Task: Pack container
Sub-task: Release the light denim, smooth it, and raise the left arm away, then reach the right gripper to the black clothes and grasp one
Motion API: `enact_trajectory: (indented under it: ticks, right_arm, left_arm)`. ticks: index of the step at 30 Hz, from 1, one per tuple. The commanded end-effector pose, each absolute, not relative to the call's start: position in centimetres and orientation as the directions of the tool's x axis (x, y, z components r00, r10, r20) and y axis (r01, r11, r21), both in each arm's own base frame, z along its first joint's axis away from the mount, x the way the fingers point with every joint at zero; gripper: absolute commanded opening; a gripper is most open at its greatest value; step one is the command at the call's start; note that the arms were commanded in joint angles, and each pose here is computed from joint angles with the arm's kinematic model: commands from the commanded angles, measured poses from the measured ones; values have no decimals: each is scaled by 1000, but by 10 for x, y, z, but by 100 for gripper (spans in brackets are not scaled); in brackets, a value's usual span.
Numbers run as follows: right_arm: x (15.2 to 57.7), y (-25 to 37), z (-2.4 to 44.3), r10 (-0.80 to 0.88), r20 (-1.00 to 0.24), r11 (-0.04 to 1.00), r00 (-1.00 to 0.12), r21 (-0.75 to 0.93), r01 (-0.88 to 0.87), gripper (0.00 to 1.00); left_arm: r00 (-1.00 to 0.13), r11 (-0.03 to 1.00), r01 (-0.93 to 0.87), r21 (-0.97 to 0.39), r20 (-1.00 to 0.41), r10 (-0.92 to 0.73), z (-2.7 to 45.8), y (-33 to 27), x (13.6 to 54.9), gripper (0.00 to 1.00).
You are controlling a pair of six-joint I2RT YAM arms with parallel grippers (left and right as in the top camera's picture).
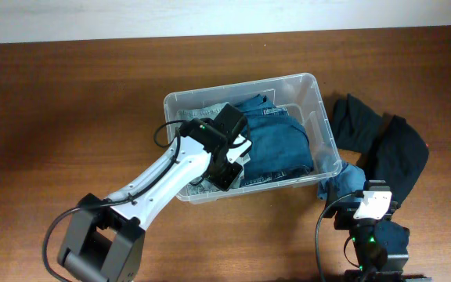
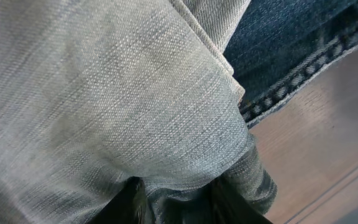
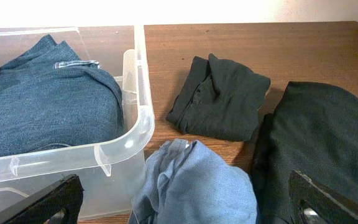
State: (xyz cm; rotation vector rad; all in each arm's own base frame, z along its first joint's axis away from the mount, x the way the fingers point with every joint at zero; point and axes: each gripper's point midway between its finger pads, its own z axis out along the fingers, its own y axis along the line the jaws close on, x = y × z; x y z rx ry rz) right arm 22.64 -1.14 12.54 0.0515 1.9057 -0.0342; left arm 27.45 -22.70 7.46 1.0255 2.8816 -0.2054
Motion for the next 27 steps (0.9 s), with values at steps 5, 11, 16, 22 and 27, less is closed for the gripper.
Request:
enact_trajectory:
  ticks: [5, 11, 16, 22, 27]
  right_arm:
    - [226, -13, 123, 33, -943, 998, -330, 12, 65, 98]
    - [226, -13, 123, 33, -943, 998, -330, 12, 65, 98]
    - [226, -13, 123, 33, -943, 998, -330, 12, 65, 99]
    - [234, -26, 156, -17, -980, 991, -200, -42, 125, 98]
    - [239, 10, 182, 31, -995, 997, -93, 38, -73, 98]
  left_arm:
    - [-807, 842, 540, 9, -279, 521, 200, -206, 328, 41]
    - [-806, 970, 234, 66, -545, 231, 339, -111, 365, 56]
    - [-796, 999, 17, 36, -605, 35, 373, -37, 357, 99]
    - [-827, 995, -84, 44, -560, -45, 366, 1, 344, 99]
    - [-834, 995, -87, 46, -549, -47, 365, 2, 342, 99]
